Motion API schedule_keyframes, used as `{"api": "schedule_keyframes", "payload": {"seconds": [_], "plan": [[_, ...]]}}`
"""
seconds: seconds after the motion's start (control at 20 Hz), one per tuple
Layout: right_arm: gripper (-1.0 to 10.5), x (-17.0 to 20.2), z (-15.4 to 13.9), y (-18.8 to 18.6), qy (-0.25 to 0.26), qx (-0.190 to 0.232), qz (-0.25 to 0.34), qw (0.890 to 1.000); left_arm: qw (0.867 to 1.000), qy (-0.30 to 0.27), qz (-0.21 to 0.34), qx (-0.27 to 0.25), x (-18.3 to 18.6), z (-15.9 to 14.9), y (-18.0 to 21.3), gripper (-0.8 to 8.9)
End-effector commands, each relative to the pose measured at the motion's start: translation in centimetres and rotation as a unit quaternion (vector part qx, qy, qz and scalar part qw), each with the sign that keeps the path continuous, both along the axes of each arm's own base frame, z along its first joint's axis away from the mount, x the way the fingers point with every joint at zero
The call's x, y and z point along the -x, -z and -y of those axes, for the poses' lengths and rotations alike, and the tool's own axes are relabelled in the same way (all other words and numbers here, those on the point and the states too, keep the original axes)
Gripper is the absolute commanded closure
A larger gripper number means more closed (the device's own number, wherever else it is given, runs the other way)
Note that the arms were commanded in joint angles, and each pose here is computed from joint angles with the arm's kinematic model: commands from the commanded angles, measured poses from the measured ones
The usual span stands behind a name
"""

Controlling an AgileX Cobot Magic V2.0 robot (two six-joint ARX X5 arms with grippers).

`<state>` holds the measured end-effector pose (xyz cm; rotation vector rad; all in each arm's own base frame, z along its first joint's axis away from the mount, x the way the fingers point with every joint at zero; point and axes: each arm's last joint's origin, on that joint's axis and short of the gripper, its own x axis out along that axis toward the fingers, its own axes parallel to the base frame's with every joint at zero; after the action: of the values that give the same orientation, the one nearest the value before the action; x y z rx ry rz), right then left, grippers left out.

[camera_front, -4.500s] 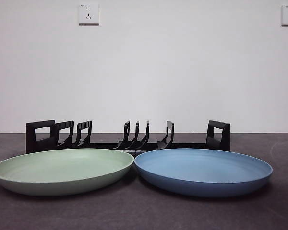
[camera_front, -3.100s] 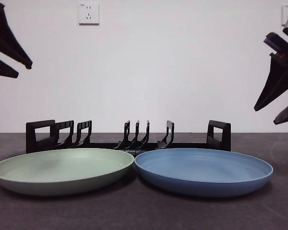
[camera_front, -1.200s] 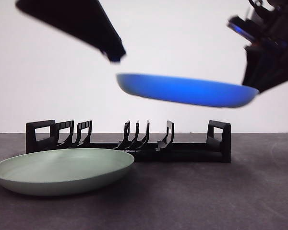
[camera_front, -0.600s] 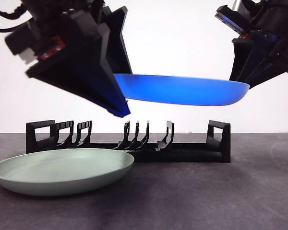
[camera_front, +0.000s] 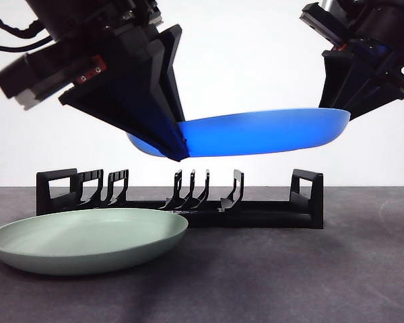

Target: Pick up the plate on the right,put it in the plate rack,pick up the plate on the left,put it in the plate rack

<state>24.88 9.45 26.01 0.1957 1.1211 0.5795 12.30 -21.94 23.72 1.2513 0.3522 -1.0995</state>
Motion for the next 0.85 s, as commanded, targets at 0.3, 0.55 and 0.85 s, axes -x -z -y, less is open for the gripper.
{"api": "schedule_keyframes", "payload": {"seconds": [0.3, 0.55, 0.85], "plan": [[6.0, -0.4, 0.5, -3.4, 0.0, -0.017, 0.083, 0.996, 0.993, -0.075, -0.006, 0.087, -0.7, 0.4, -0.8, 8.23], [6.0, 0.7, 1.8, -8.3, 0.074, -0.042, 0.256, 0.963, 0.951, -0.211, -0.052, 0.222, -3.2, -0.2, -2.7, 8.23], [6.0, 2.2, 2.5, -10.6, 0.121, -0.027, 0.332, 0.935, 0.884, -0.263, -0.146, 0.358, -8.5, -4.1, -6.3, 8.23]]}}
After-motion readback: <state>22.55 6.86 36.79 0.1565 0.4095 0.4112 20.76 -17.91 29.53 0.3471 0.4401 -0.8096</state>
